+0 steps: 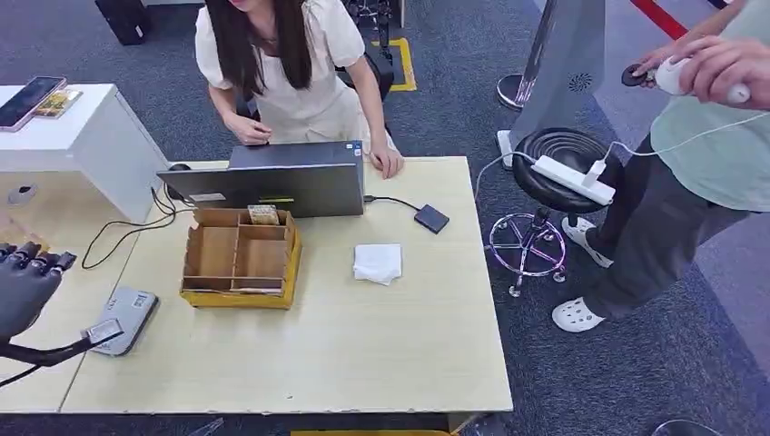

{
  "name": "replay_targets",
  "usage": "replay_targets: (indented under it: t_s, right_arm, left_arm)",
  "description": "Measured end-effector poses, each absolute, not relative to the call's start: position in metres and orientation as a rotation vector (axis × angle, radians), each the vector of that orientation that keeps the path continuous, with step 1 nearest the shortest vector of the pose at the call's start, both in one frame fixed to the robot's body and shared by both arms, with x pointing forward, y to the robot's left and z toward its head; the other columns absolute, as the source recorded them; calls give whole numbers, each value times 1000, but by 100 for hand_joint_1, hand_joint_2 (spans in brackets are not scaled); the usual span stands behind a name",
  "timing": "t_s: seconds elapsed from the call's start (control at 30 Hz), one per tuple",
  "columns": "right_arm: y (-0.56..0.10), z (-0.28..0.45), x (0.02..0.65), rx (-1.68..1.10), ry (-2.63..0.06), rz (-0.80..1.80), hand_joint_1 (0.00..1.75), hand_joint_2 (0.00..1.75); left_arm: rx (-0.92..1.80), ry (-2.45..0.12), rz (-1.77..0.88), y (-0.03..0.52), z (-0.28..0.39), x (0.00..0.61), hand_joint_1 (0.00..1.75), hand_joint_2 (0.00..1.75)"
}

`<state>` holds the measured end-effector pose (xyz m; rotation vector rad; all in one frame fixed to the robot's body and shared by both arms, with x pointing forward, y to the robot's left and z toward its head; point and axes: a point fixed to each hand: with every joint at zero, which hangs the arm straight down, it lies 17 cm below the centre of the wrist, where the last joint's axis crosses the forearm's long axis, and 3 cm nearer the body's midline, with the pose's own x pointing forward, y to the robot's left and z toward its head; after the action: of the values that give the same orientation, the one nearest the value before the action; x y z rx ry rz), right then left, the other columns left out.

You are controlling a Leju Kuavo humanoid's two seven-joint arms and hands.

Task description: Pass the card to the sensor for recognition and then transmit it.

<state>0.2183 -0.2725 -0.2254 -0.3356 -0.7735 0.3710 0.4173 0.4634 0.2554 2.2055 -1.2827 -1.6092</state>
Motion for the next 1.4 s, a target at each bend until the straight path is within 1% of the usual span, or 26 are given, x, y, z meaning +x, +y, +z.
replay_targets:
  t_s: [0.07, 0.17, 0.27, 0.37, 0.6, 0.77, 1.0, 1.4]
  right_arm:
    - [-272, -226, 219, -334, -771, 377, 0, 175]
    - [-271, -225, 221, -335, -774, 380, 0, 175]
    - [-271, -225, 221, -335, -775, 373, 0, 175]
    - [-270, -224, 223, -335, -779, 373, 0, 175]
    - [-271, -224, 222, -334, -778, 366, 0, 175]
    - [-271, -224, 221, -334, -776, 363, 0, 175]
    - [-271, -225, 218, -332, -772, 356, 0, 175]
    - [-271, -226, 215, -331, -768, 357, 0, 175]
  left_arm:
    - [2212, -1280, -1588, 460, 249, 424, 175, 175]
    - [2094, -1299, -1713, 438, 200, 418, 175, 175]
    - [2010, -1321, -1775, 419, 166, 415, 175, 175]
    - [1953, -1333, -1819, 403, 141, 415, 175, 175]
    - [1873, -1308, -1869, 389, 100, 411, 175, 175]
    - [1855, -1312, -1864, 382, 92, 411, 175, 175]
    - [1867, -1296, -1860, 387, 93, 413, 175, 175]
    - [1988, -1223, -1807, 426, 131, 427, 175, 175]
